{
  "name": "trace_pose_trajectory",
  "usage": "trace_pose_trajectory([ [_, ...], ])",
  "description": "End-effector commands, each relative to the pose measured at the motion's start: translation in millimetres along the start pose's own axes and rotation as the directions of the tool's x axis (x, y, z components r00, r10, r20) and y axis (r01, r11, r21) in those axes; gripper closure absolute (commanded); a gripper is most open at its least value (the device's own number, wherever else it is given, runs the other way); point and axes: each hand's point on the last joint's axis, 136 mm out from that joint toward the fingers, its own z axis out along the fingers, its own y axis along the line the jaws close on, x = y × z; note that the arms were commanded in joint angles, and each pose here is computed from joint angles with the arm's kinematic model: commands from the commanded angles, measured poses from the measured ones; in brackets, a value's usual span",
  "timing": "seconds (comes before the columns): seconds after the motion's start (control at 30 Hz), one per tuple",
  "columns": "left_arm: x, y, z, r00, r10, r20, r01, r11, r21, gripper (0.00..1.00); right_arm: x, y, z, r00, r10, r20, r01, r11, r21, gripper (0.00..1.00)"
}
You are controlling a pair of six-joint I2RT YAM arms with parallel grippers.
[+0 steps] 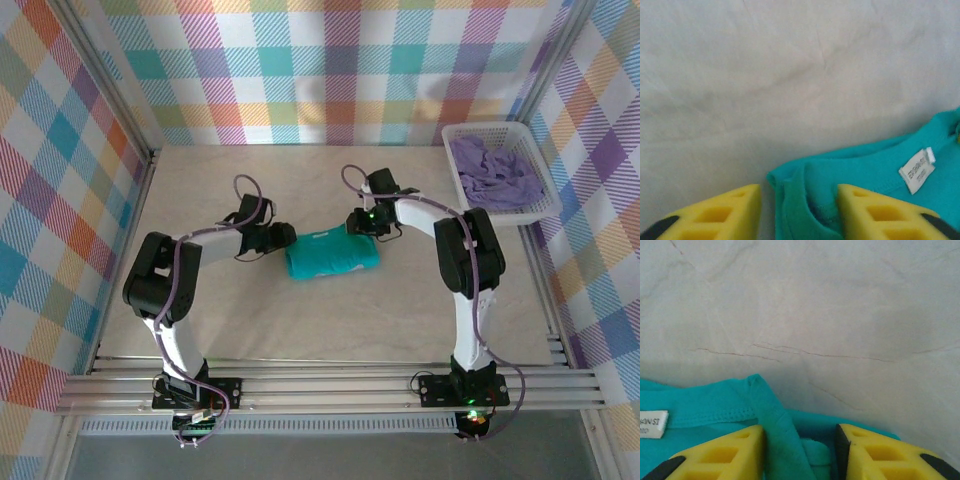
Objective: Fold the inside-out t-shirt
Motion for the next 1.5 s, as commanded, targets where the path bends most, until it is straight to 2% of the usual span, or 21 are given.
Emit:
trace_pose_trajectory([
  [0.0,-18,-5,-25,0.997,0.046,0.068,-0.044,0.999,-0.025,0.45,-10,-2,-42,0.997,-0.056,0.049,0.052,0.996,0.075,0.51],
  [0.13,11,-5,-37,1.000,0.005,0.029,-0.006,0.999,0.042,0.23,3,-1,-70,0.993,-0.076,0.086,0.068,0.994,0.085,0.42],
  [0.2,26,-12,-35,1.000,-0.019,-0.012,0.021,0.994,0.108,0.18,10,1,-79,0.993,-0.071,0.099,0.064,0.995,0.071,0.38],
  [0.33,46,-31,-27,0.997,0.004,-0.074,0.009,0.985,0.173,0.16,18,9,-86,0.991,-0.065,0.117,0.062,0.998,0.024,0.32],
  [0.5,59,-43,-7,0.992,0.035,-0.120,-0.013,0.983,0.185,0.17,22,14,-85,0.992,-0.053,0.113,0.056,0.998,-0.020,0.33],
  [0.7,66,-41,11,0.990,0.029,-0.139,-0.008,0.988,0.154,0.23,31,15,-84,0.993,-0.051,0.106,0.055,0.998,-0.037,0.34],
  [0.8,65,-38,17,0.990,0.030,-0.137,-0.011,0.990,0.144,0.30,34,14,-84,0.993,-0.053,0.109,0.057,0.998,-0.036,0.34],
  [0.87,65,-40,21,0.990,0.031,-0.141,-0.009,0.987,0.158,0.39,35,13,-83,0.993,-0.053,0.107,0.057,0.998,-0.034,0.34],
  [0.97,58,-50,23,0.992,0.036,-0.124,-0.012,0.981,0.191,0.58,37,12,-80,0.994,-0.051,0.101,0.055,0.998,-0.034,0.34],
  [1.1,39,-53,20,0.991,0.088,-0.096,-0.070,0.983,0.172,0.87,38,12,-79,0.994,-0.048,0.096,0.052,0.998,-0.036,0.35],
  [1.17,26,-46,14,0.990,0.113,-0.086,-0.100,0.984,0.148,0.95,39,12,-82,0.994,-0.049,0.098,0.052,0.998,-0.036,0.35],
  [1.23,13,-35,2,0.987,0.145,-0.075,-0.137,0.985,0.106,1.00,41,13,-87,0.993,-0.052,0.103,0.056,0.998,-0.036,0.35],
  [1.33,-13,-14,-23,0.976,0.208,-0.070,-0.208,0.978,0.002,1.00,43,16,-97,0.990,-0.060,0.126,0.066,0.997,-0.043,0.35],
  [1.47,-41,21,-59,0.941,0.316,-0.123,-0.335,0.919,-0.207,1.00,46,23,-107,0.986,-0.061,0.152,0.074,0.994,-0.082,0.35],
])
